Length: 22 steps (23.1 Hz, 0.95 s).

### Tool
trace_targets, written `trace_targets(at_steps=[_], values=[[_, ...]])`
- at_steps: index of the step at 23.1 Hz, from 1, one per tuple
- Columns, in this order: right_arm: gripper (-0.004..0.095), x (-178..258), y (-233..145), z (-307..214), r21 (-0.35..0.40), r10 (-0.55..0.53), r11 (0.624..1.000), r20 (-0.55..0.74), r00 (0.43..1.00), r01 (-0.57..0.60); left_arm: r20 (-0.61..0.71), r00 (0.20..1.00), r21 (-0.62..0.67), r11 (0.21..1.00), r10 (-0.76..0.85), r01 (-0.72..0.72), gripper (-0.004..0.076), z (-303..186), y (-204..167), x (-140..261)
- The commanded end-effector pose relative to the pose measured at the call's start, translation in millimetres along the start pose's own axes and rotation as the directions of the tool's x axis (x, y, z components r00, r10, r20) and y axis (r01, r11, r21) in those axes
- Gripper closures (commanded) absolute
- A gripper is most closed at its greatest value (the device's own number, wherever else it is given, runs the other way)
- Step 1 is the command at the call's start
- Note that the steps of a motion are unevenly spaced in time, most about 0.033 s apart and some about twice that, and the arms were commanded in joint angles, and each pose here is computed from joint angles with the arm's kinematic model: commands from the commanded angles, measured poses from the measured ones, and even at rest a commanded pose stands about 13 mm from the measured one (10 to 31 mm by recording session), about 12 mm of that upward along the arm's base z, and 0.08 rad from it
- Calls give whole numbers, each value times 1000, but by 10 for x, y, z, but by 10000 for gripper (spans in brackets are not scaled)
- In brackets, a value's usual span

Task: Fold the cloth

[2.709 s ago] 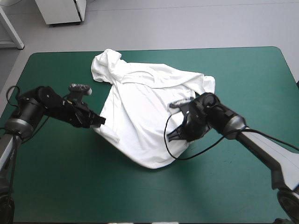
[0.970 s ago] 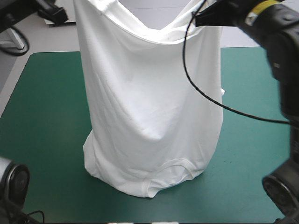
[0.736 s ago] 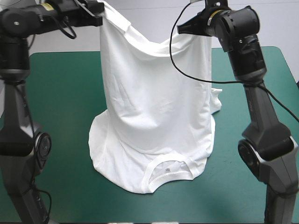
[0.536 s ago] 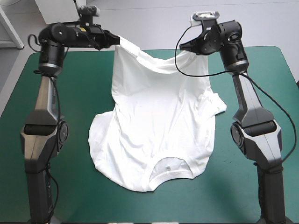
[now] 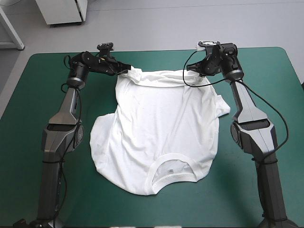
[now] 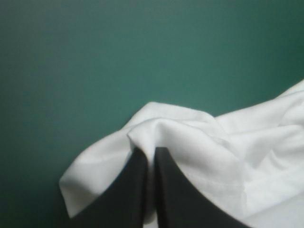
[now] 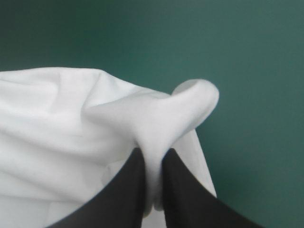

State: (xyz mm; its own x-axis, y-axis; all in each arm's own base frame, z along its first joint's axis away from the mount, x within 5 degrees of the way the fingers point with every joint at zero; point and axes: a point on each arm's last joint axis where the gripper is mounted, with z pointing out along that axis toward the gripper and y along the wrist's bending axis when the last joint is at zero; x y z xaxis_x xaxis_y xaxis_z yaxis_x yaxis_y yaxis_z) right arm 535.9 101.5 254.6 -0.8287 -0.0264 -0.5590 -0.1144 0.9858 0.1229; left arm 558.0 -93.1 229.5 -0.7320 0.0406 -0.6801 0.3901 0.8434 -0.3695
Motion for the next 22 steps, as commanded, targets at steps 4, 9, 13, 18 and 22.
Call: trace_targets(at_steps=[4,9,13,18,22], values=[[339,-164,26,-511,-61,-23,998,80,997,27,161,985,40,996,66,-73,264,-556,-370,-401],[329,-313,81,-1225,-51,-74,995,215,974,87,191,947,-27,966,258,-258,264,-1220,-714,-620],[403,-356,163,-2102,-59,-90,991,361,928,119,272,899,-95,939,343,-330,288,-2050,-1146,-755],[432,-209,257,-2925,-61,-117,985,459,881,163,419,818,-159,919,394,-361,288,-2995,-1648,-790],[432,101,268,-3346,-78,-109,984,432,895,157,514,751,-222,910,414,-350,318,-3702,-1992,-687]])
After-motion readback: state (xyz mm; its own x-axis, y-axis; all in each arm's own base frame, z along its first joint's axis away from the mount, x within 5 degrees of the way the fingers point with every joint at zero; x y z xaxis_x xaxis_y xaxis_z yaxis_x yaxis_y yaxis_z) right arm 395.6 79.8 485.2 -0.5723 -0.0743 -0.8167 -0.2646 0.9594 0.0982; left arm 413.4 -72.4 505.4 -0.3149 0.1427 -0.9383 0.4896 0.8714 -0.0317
